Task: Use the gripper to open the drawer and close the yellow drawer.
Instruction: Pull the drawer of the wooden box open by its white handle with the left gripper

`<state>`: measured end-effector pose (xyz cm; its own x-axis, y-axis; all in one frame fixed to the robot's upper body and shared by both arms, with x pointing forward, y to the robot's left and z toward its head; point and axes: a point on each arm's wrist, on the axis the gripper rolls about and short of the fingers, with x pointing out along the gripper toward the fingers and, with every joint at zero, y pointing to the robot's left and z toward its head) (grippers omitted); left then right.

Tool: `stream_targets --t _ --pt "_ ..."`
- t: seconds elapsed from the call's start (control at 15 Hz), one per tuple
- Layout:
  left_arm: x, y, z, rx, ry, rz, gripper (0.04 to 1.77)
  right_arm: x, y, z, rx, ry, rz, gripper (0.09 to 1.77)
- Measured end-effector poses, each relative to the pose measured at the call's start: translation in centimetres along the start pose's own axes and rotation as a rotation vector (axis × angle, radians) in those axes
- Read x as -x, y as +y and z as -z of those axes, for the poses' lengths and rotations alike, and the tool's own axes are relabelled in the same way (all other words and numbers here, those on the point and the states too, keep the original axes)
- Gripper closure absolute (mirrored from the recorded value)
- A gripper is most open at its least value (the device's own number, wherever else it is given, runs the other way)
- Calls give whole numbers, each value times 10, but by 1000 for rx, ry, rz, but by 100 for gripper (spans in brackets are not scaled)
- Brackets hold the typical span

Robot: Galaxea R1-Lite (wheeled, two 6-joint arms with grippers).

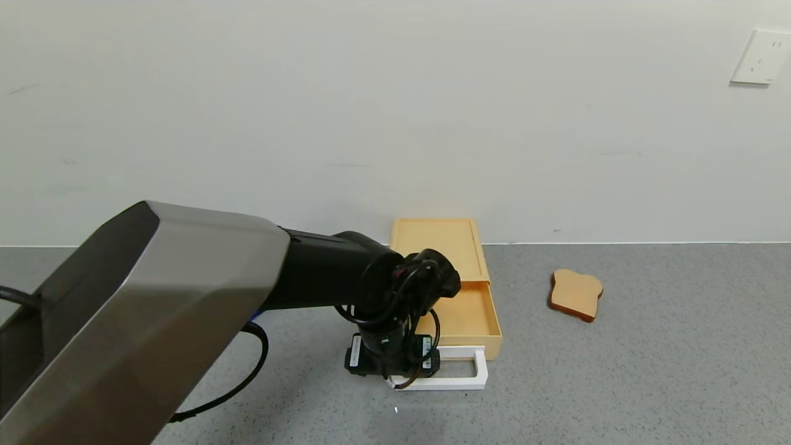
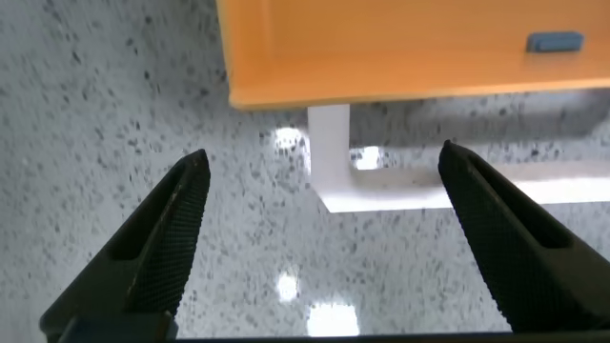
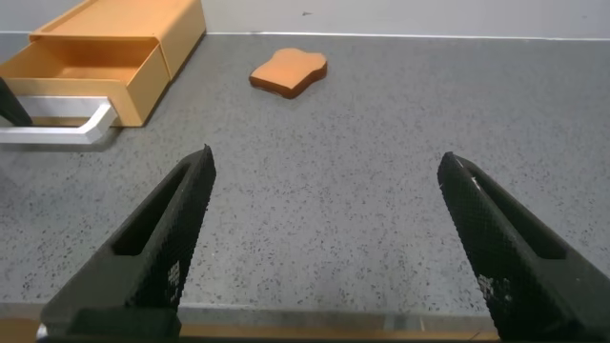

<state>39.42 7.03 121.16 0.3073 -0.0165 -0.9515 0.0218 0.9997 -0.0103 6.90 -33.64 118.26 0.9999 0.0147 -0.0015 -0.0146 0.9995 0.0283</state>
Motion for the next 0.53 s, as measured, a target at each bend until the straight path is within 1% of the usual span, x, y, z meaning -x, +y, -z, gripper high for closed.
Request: stream_targets --t 0.33,0.53 --pt "3 3 6 10 14 4 9 0 0 0 -1 0 0 14" --pt "2 3 2 26 -6 21 9 0 0 0 -1 0 0 14"
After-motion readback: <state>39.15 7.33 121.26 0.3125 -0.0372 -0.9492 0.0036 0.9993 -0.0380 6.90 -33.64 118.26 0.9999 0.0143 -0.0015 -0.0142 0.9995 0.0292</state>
